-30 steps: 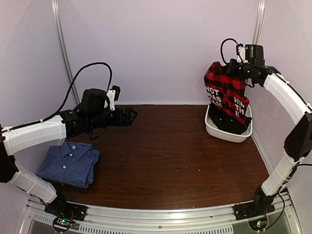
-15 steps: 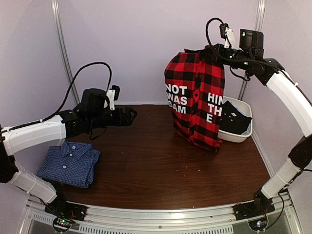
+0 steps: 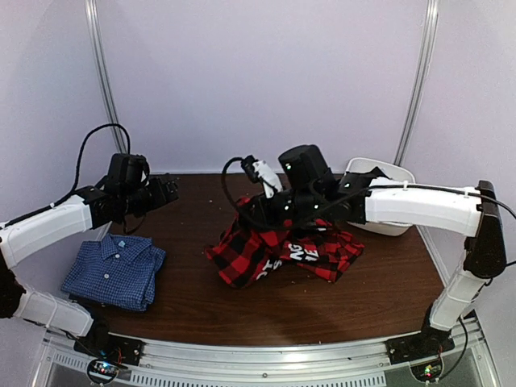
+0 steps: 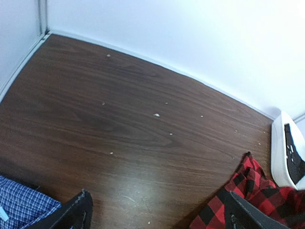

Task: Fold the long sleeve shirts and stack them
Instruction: Place the square-folded shirt at the center of the board, then move the crumpled shirt to the center of the board, then rotate the crumpled shirt at the center of the board.

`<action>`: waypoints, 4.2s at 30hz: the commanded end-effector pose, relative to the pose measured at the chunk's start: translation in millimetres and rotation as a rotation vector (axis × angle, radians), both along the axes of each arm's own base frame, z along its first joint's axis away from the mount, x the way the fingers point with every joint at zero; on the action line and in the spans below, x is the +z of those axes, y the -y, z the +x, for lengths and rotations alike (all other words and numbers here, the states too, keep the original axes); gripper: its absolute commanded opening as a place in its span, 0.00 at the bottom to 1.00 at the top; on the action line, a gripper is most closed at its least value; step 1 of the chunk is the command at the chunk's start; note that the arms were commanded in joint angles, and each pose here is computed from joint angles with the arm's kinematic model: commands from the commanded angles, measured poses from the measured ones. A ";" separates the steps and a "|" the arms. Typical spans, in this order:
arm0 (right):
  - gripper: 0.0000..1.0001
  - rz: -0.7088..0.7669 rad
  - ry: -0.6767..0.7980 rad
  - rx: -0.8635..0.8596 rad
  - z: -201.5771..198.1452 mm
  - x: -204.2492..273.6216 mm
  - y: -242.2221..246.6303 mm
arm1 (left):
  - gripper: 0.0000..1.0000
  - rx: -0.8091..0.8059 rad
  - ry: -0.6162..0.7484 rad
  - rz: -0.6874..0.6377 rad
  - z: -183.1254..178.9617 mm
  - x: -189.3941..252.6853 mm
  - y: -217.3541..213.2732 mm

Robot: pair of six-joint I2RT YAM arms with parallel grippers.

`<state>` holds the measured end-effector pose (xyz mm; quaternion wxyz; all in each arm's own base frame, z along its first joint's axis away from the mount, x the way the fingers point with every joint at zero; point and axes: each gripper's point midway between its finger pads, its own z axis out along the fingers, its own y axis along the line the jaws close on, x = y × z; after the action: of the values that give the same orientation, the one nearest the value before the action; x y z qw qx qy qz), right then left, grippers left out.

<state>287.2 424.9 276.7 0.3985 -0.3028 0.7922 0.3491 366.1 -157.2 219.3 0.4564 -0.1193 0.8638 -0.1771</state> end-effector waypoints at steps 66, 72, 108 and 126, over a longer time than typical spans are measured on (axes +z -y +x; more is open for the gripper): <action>0.00 -0.091 -0.278 0.020 -80.5 -117.5 82.5 | 0.06 -0.418 -0.353 -0.139 129.5 -157.9 144.0; 0.00 0.041 -0.297 0.141 -81.4 -96.3 -0.7 | 0.14 -0.516 -0.270 -0.222 197.1 -140.0 178.4; 0.78 -0.153 -0.186 -0.312 99.0 -127.4 100.9 | 0.88 -0.482 -0.316 -0.251 -18.9 -90.0 91.5; 0.75 -0.494 -0.269 -0.589 64.1 -234.5 219.3 | 0.46 -0.514 -0.439 -0.182 -54.2 -137.2 137.1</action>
<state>355.5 231.2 41.2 0.2756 -0.1300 0.9474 0.0983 294.1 -285.5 76.6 0.1628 0.0264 0.9278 -0.3345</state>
